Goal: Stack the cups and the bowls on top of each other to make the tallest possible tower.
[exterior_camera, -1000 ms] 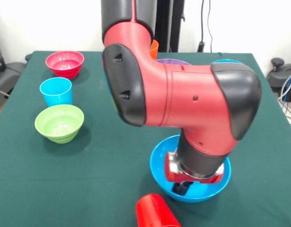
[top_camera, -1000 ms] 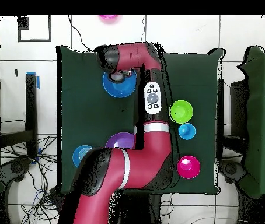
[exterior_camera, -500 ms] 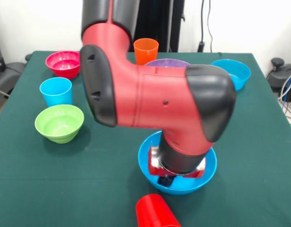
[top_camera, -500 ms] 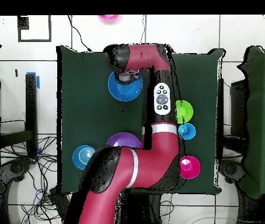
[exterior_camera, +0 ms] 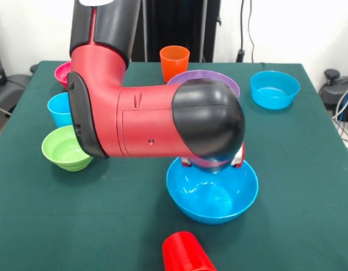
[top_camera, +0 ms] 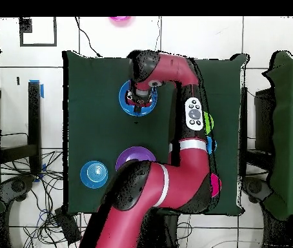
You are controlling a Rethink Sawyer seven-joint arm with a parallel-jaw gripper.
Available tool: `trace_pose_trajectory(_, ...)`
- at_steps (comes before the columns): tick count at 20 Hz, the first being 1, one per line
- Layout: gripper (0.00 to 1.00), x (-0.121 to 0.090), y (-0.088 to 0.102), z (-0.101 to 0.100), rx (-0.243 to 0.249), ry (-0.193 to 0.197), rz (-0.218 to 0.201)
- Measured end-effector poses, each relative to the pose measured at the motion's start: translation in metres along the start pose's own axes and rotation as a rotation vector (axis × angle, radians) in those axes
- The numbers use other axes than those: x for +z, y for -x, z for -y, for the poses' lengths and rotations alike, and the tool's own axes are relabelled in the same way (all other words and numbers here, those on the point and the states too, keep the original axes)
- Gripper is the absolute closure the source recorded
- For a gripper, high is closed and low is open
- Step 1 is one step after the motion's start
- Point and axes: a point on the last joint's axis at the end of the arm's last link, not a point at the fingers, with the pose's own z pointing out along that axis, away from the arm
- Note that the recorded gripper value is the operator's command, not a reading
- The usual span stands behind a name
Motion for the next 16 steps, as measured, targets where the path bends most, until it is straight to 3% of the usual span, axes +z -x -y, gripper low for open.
trace_pose_trajectory(5,1.00,-0.008,-0.015,-0.012,-0.016,0.046,-0.080)
trace_pose_trajectory(10,1.00,-0.022,-0.024,-0.020,-0.027,0.073,-0.120)
trace_pose_trajectory(13,1.00,-0.028,-0.025,-0.021,-0.026,0.077,-0.128)
trace_pose_trajectory(16,1.00,-0.039,-0.020,-0.021,-0.020,0.073,-0.095)
